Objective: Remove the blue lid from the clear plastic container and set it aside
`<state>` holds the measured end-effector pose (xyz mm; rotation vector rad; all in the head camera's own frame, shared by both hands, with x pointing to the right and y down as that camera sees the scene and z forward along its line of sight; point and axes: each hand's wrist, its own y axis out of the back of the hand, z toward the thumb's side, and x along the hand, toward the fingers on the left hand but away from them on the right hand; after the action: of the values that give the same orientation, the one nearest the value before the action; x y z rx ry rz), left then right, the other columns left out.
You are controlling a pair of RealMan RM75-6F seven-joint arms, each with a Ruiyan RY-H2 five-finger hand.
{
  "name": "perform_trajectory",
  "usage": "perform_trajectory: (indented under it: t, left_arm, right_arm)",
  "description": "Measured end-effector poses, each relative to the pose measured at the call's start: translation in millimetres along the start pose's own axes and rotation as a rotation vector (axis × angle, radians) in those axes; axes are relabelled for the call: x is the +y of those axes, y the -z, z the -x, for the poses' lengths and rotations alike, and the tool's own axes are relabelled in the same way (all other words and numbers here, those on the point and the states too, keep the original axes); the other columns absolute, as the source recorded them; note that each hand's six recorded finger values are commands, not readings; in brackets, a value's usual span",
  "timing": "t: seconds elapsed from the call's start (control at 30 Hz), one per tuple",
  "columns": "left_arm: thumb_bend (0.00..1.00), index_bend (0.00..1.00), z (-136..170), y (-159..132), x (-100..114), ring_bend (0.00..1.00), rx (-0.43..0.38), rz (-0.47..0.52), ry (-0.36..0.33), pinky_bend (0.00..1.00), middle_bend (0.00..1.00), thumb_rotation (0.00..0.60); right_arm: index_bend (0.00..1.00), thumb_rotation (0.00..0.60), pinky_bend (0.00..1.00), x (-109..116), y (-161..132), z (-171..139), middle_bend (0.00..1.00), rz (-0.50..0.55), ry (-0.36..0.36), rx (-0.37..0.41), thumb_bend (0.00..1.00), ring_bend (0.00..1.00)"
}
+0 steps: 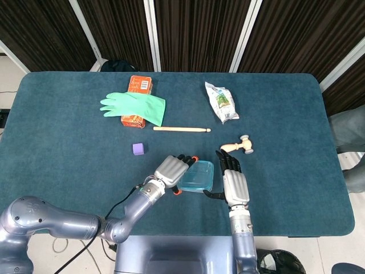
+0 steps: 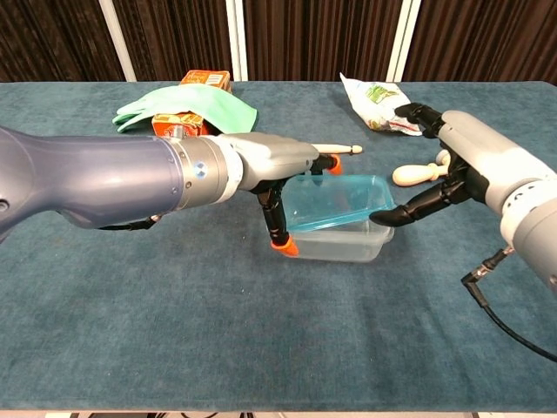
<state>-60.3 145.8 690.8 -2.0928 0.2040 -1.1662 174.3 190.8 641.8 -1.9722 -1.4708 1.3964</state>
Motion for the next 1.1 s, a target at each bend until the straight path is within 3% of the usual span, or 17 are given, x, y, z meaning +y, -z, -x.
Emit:
perform_trajectory:
  t: [0.23,0.53,0.9,1.1]
  left_arm:
    - [0.16,0.17,0.1,3.9,5.7,0.16,0.009,-0.002,-0.01,0.33,0.22,0.6]
    - [0.1,0.06,1.0,2.7,11.7,0.06,0.002,0.04,-0.034,0.25,0.1,0.6]
    - [0.08,0.0,0.8,0.5,8.4,0.06,-0.013,0.061,-0.038,0.25,0.05,0.6]
    - [0.04,0.0,0.8,-0.9,3.5,0.03,-0.019,0.066,-0.03,0.22,0.0,0.6]
  right_arm:
    - [0.0,0.6,0.0,1.2,-1.3,2.3,0.0,-0.012,0.004,0.003,0.23,0.0]
    - [0.0,0.6,0.0,-4.2,2.6,-0.3,0.0,-0.03,-0.016,0.003,0.23,0.0]
    - [0.0,0.6,0.0,-6.0,1.0,1.3,0.0,-0.031,-0.018,0.024,0.23,0.0]
    - [0.09,0.6,0.0,-5.3,-0.5,1.7,0.0,-0.017,-0.012,0.039,0.23,0.0]
